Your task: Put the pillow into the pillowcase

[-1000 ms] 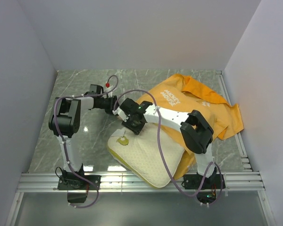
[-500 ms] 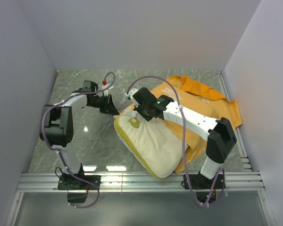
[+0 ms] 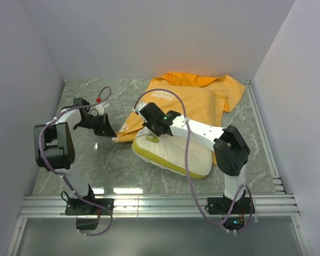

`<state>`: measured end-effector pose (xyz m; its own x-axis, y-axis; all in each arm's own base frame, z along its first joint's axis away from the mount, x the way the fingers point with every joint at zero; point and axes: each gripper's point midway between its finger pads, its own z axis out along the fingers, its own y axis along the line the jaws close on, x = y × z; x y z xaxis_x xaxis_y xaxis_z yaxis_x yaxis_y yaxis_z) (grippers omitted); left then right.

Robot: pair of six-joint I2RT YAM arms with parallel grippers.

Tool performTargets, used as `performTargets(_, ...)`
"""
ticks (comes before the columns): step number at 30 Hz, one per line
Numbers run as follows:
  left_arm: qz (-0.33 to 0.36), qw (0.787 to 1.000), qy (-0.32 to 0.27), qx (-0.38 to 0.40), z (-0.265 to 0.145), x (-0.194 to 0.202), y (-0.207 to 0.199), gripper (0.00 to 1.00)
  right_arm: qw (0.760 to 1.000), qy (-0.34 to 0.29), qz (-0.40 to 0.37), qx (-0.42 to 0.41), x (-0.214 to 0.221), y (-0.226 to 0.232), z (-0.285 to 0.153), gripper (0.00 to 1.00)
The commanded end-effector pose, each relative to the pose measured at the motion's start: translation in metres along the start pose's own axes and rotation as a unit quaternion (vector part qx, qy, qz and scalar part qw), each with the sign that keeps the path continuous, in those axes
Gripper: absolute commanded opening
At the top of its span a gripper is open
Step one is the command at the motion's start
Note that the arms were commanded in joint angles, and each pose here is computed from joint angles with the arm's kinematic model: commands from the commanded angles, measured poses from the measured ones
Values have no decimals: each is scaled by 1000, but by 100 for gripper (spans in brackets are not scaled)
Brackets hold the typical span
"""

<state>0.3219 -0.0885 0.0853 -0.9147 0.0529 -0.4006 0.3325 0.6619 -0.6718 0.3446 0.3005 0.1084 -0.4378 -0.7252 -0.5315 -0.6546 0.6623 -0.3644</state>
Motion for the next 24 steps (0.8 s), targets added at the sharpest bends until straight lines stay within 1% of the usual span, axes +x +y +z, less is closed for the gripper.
performTargets(1,-12,999,28,-14,3,23,19,3,999,-22,3,-42,-32,5,-16,0)
performTargets(2,-12,1000,24,-4,3,22,17,11,997,-21,4,-70,-35,13,-20,5)
performTargets(3,1,1000,14,4,1,17,14,22,991,-24,8,-131,-38,30,-34,14)
performTargets(4,7,1000,-12,17,-6,7,11,42,988,-26,20,-154,-39,35,-43,32)
performTargets(5,15,999,-30,20,-12,0,9,49,983,-32,23,-180,-39,38,-55,41)
performTargets(6,40,997,-57,15,-25,-12,-1,55,978,-47,39,-200,-36,36,-79,50)
performTargets(7,59,995,-78,8,-35,-20,-4,62,968,-62,56,-235,-35,35,-95,64)
performTargets(8,88,991,-98,-7,-44,-30,-6,66,962,-100,82,-242,-39,19,-128,70)
performTargets(9,133,983,-125,-26,-60,-42,-20,70,957,-100,96,-253,-27,15,-134,73)
performTargets(10,157,977,-141,-40,-67,-48,-26,75,950,-113,126,-263,-21,-3,-142,77)
performTargets(11,175,971,-148,-64,-70,-51,-28,79,947,-124,147,-258,-17,-18,-150,77)
performTargets(12,226,954,-177,-86,-82,-64,-44,81,941,-140,176,-251,-7,-31,-167,78)
performTargets(13,249,947,-179,-98,-82,-65,-52,84,936,-145,202,-249,1,-44,-171,80)
performTargets(14,288,940,-163,-88,-65,-60,-73,85,936,-141,239,-218,18,-73,-168,80)
performTargets(15,318,927,-163,-114,-65,-60,-83,86,930,-119,281,-206,39,-80,-166,80)
performTargets(16,347,916,-164,-118,-56,-62,-97,93,927,-104,305,-192,55,-87,-160,80)
performTargets(17,378,911,-141,-89,-24,-46,-130,94,925,-88,329,-171,72,-97,-153,80)
performTargets(18,387,902,-141,-126,-17,-46,-134,95,915,-58,373,-140,106,-112,-141,80)
performTargets(19,409,891,-155,-121,-4,-50,-154,99,910,-39,394,-122,123,-119,-134,80)
performTargets(20,436,885,-141,-89,22,-30,-191,99,903,-11,418,-102,143,-126,-125,80)
performTargets(21,439,882,-139,-98,35,-28,-199,99,887,20,454,-83,170,-135,-118,80)
performTargets(22,440,877,-166,-99,46,-35,-219,99,876,36,475,-73,185,-141,-114,80)
performTargets(23,436,882,-163,-72,64,-20,-253,99,865,60,493,-69,201,-144,-106,80)
performTargets(24,431,889,-135,-71,90,-11,-256,99,850,82,518,-54,221,-150,-101,80)
